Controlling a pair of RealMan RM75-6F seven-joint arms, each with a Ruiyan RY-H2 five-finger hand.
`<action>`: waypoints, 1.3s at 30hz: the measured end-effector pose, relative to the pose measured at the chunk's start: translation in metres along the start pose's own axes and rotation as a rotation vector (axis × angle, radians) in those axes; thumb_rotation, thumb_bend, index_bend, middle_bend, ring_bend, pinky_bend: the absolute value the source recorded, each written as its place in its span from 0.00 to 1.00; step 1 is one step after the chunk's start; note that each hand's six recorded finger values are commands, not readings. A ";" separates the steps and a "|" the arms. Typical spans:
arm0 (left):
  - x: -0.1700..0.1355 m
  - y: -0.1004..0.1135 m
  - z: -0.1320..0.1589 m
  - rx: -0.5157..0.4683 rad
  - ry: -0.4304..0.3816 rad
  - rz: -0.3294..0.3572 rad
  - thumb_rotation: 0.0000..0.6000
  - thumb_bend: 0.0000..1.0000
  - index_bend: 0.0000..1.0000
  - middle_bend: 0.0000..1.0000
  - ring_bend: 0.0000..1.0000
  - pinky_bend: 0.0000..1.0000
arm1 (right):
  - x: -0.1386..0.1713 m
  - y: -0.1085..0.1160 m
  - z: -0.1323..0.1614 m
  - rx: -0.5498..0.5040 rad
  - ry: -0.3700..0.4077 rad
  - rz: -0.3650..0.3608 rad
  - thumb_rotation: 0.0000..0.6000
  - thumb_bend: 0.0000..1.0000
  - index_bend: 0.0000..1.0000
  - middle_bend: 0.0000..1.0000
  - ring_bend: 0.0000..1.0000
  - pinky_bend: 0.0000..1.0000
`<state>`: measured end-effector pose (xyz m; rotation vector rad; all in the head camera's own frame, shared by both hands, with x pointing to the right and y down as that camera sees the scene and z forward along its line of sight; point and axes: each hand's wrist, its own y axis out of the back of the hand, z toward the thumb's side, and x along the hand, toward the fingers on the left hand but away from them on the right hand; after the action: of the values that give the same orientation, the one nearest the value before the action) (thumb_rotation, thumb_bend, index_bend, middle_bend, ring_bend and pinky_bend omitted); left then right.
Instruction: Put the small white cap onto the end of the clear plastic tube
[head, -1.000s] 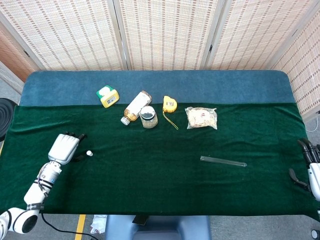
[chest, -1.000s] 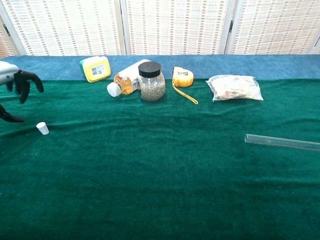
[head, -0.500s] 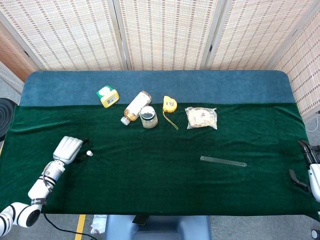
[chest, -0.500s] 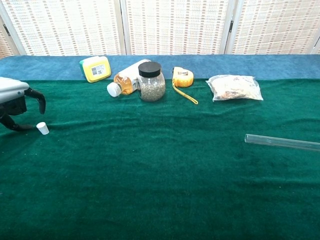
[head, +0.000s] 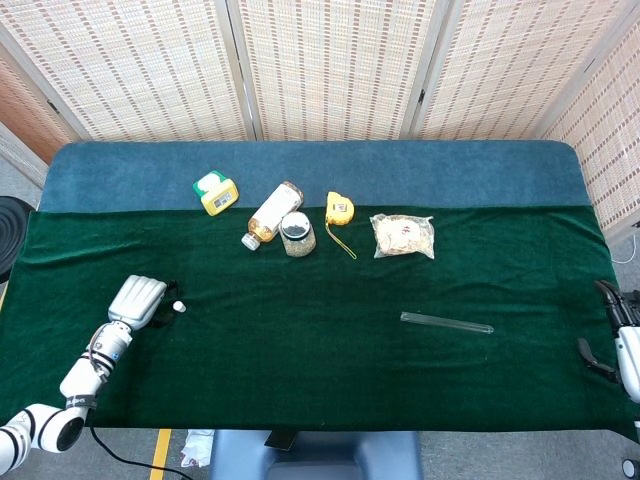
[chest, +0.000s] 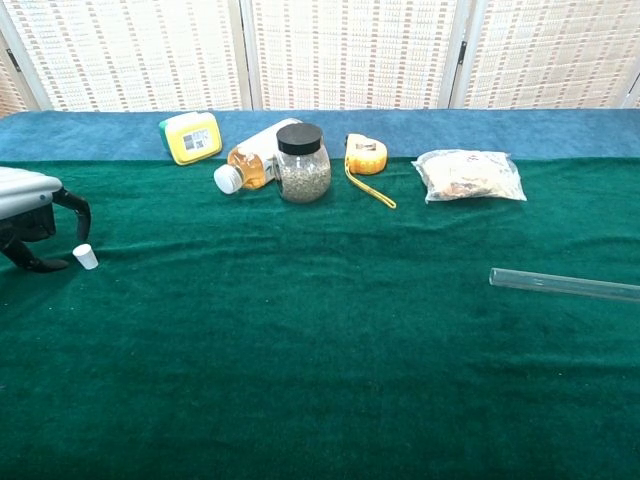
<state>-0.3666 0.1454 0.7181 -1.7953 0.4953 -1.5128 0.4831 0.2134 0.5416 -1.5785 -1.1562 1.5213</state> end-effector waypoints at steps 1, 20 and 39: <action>0.000 0.000 0.000 -0.003 -0.001 0.000 1.00 0.34 0.47 1.00 0.88 0.84 | 0.000 0.000 0.000 0.000 0.000 0.000 1.00 0.45 0.00 0.12 0.19 0.00; 0.006 0.001 0.011 -0.048 -0.028 -0.016 1.00 0.36 0.49 1.00 0.88 0.84 | 0.002 0.001 -0.002 -0.001 -0.006 -0.001 1.00 0.45 0.00 0.12 0.18 0.00; 0.006 0.001 0.008 -0.038 -0.017 -0.011 1.00 0.39 0.52 1.00 0.88 0.84 | 0.001 0.000 -0.001 0.000 -0.004 0.001 1.00 0.45 0.00 0.12 0.18 0.00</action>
<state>-0.3576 0.1425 0.7215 -1.8414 0.5096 -1.5040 0.4844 0.2143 0.5417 -1.5776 -1.1577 1.5256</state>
